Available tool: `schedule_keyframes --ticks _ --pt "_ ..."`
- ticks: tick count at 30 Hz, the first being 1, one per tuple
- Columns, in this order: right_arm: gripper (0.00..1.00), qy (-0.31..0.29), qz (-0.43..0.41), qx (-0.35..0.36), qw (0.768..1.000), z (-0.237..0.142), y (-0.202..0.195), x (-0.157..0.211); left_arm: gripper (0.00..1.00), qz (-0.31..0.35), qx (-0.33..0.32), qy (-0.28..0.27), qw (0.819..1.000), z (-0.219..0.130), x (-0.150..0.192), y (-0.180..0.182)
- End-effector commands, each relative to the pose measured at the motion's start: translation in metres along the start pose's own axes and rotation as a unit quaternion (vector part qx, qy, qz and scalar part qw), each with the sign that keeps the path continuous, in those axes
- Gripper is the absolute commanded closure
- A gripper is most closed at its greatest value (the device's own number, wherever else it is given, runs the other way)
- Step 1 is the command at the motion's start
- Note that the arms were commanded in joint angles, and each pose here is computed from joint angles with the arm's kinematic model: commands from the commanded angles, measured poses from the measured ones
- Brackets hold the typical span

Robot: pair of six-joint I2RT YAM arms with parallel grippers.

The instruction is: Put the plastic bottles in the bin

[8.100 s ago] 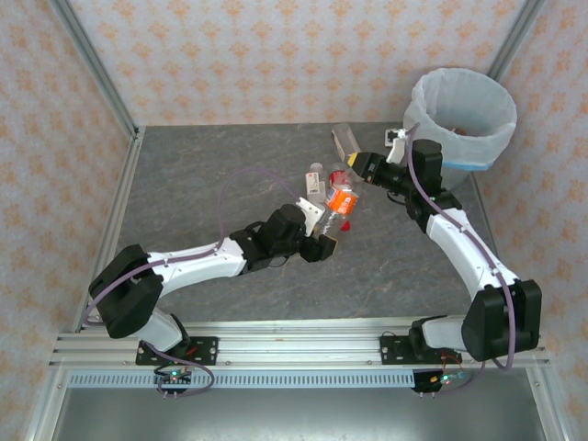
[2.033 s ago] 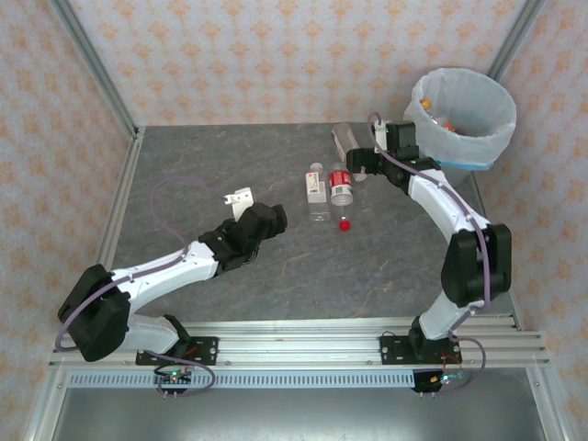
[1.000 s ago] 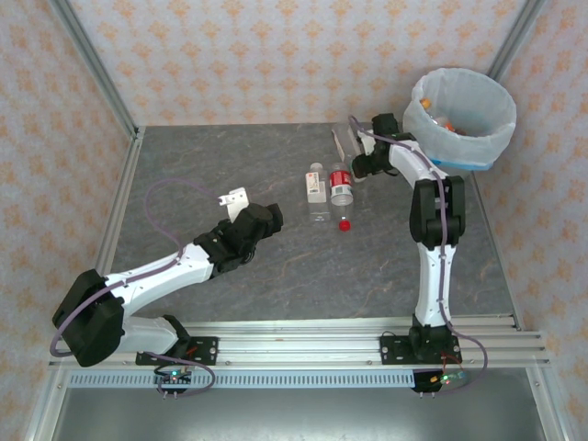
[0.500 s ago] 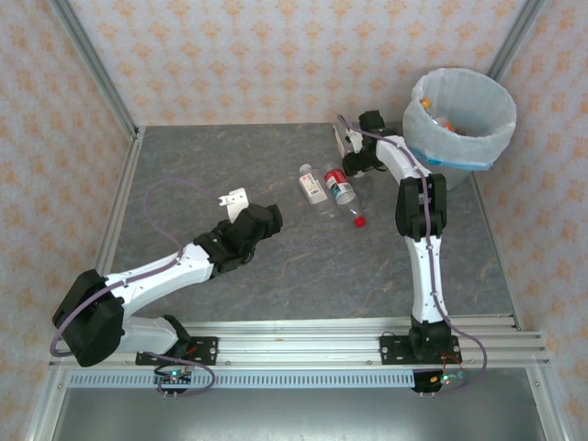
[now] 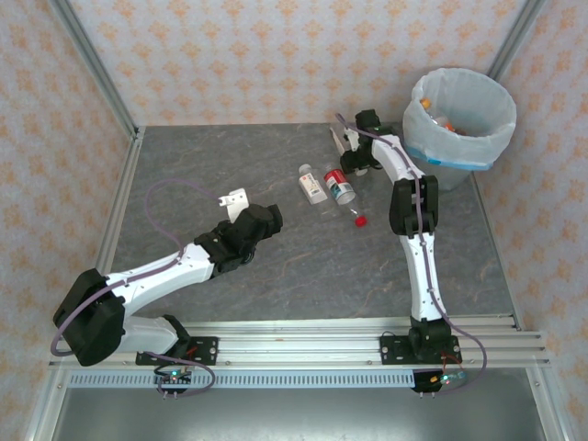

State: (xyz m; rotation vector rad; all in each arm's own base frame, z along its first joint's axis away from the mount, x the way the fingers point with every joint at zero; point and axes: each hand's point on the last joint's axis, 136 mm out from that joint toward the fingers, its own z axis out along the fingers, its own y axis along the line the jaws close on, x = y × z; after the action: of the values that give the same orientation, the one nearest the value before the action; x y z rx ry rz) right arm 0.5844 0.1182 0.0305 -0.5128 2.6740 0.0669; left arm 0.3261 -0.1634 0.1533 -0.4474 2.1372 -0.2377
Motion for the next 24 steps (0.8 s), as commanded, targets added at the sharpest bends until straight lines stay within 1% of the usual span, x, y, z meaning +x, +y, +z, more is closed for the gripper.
schedule_keyframes --ticks 1,4,9,13,17,21,24 --pt "0.41 0.017 0.004 0.018 1.0 -0.001 0.0 0.005 0.0 0.001 -0.031 -0.009 0.999 0.002 -0.001 0.016" --pt "0.46 0.017 0.002 0.022 1.0 -0.005 -0.001 0.005 0.0 0.0 -0.031 -0.01 0.999 0.002 -0.001 0.017" --pt "0.62 0.016 -0.006 0.023 1.0 -0.014 0.0 0.008 0.0 0.001 -0.031 -0.009 0.999 0.002 0.0 0.017" --pt "0.69 0.024 -0.016 0.023 0.999 -0.022 0.001 0.019 0.0 0.0 -0.031 -0.009 0.999 0.003 0.001 0.018" --pt "0.8 0.008 -0.021 0.025 0.999 -0.031 0.003 0.029 0.0 0.002 -0.03 -0.01 0.999 0.004 0.001 0.017" --pt "0.84 0.001 -0.017 0.024 1.0 -0.045 0.007 0.039 0.0 0.004 -0.028 -0.01 1.0 0.004 0.0 0.015" --pt "0.84 -0.01 -0.014 0.015 1.0 -0.055 0.013 0.048 0.0 0.002 -0.026 -0.009 1.0 0.004 0.0 0.014"
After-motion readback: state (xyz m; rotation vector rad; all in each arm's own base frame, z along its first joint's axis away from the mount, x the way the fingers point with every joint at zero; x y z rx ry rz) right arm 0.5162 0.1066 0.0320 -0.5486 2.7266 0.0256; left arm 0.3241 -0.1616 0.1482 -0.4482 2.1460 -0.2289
